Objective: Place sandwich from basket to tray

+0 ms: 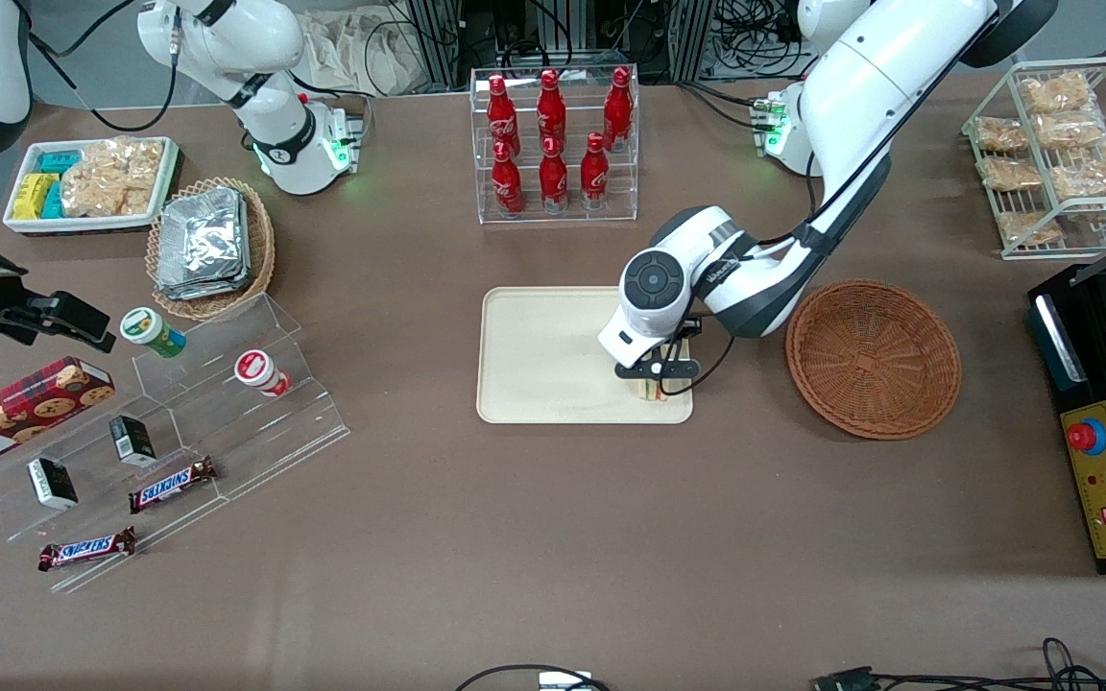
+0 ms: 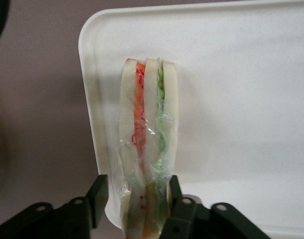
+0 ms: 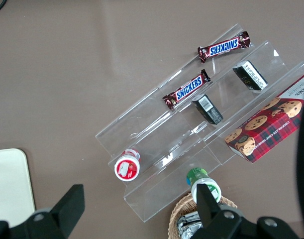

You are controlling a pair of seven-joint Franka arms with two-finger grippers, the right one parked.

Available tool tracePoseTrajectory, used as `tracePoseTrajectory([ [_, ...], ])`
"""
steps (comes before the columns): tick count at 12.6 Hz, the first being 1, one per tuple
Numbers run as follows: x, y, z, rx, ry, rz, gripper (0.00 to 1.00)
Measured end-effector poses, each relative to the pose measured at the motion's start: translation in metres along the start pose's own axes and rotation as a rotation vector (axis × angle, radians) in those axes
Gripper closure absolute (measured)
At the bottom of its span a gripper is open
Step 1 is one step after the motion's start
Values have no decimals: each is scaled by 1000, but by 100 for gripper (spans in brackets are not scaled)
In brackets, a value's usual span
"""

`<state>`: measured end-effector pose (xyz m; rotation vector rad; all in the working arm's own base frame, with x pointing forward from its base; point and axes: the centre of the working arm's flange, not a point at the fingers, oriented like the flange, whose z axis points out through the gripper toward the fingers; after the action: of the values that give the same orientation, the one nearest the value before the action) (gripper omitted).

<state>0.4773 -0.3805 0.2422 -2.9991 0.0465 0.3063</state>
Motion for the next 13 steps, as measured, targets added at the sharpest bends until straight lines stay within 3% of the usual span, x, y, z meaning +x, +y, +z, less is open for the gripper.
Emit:
tracePoseTrajectory([
  [3,5,-5,-13,13,3,-38,4],
  [4,8,-9,-29,28,6,-52,0],
  [6,14,-26,-85,35,7,-107,0],
  [9,8,-76,-190,13,14,-123,0],
  [13,-1,-201,-267,18,24,-105,0],
])
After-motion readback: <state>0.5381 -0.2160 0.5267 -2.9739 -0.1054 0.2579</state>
